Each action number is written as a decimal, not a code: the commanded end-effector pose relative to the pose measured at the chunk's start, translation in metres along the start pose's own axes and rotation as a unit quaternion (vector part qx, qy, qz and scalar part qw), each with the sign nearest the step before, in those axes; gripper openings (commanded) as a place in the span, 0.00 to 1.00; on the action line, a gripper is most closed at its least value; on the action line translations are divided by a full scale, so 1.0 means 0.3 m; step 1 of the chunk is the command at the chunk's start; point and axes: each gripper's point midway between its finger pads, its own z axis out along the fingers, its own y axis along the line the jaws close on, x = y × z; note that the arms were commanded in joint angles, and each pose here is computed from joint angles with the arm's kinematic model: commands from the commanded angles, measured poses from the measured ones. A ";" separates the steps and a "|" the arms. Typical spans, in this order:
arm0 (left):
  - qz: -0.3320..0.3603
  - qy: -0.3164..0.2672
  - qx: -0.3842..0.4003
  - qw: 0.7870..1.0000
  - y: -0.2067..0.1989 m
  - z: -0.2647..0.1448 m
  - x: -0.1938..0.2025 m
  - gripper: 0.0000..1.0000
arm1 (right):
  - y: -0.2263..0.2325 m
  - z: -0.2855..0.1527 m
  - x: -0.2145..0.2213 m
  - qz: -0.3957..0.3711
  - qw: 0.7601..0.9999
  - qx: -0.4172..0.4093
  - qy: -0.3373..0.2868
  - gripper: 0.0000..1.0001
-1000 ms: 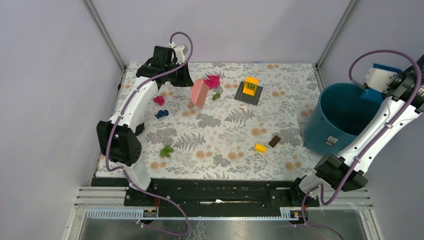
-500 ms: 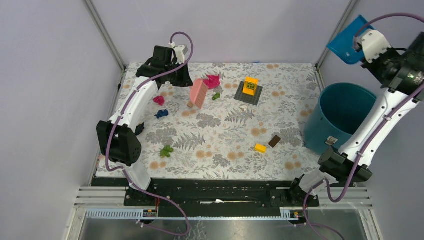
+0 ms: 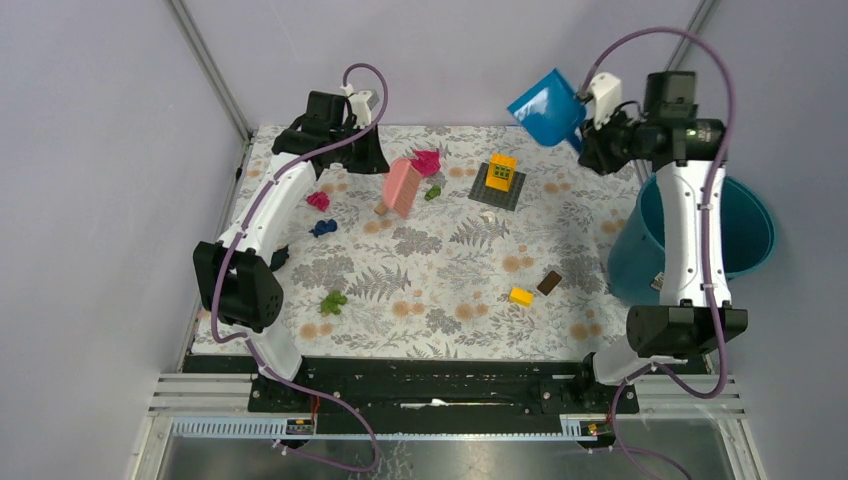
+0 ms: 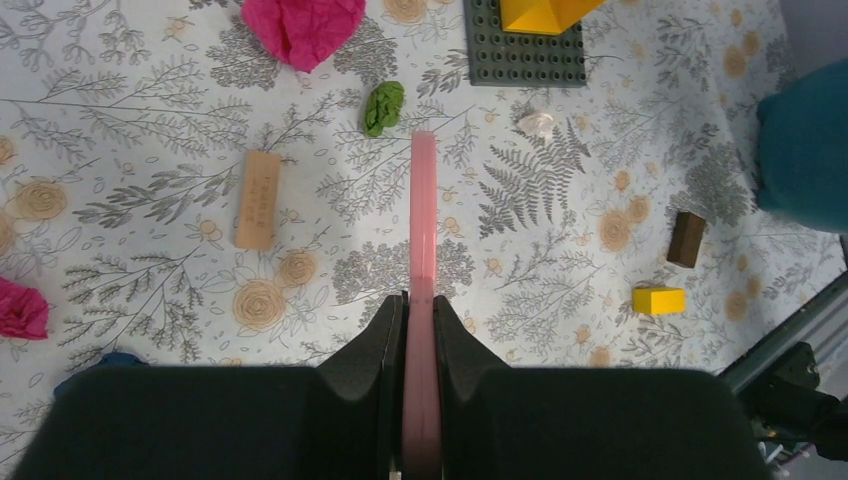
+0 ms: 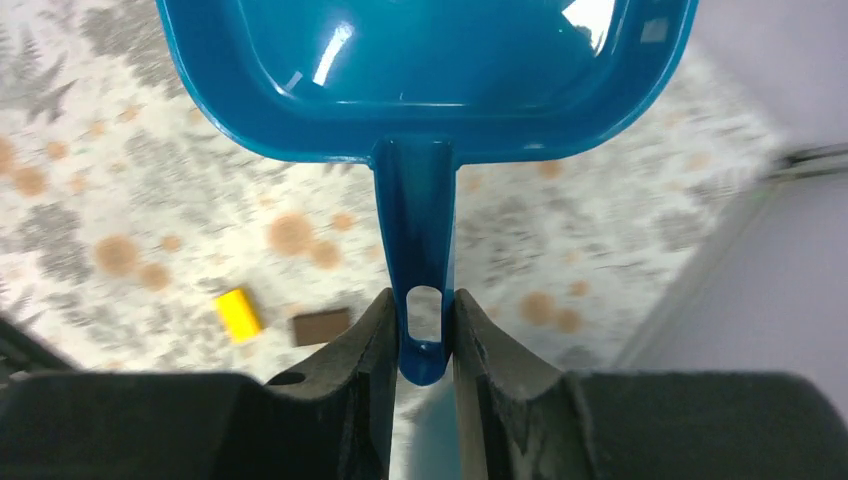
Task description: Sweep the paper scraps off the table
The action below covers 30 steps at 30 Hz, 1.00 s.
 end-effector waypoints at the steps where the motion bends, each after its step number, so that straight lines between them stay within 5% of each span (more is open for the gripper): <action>1: 0.030 -0.048 0.053 0.997 -0.115 -0.030 -0.112 0.00 | 0.211 0.065 0.080 0.088 0.993 -0.079 0.023 0.00; 5: 0.053 -0.049 0.086 0.994 -0.241 -0.003 -0.122 0.00 | 0.314 0.108 0.239 0.078 0.990 -0.084 0.083 0.00; 11: 0.037 -0.025 0.158 0.986 -0.428 0.142 -0.105 0.00 | 0.262 0.095 0.360 0.104 0.985 0.005 0.136 0.00; 16: 0.024 -0.036 0.138 0.990 -0.515 0.272 -0.134 0.00 | 0.227 0.076 0.462 0.119 0.972 0.064 0.191 0.00; 30: -0.110 0.029 0.075 0.991 -0.458 0.558 0.051 0.00 | 0.276 0.013 0.456 0.132 0.969 0.039 0.204 0.00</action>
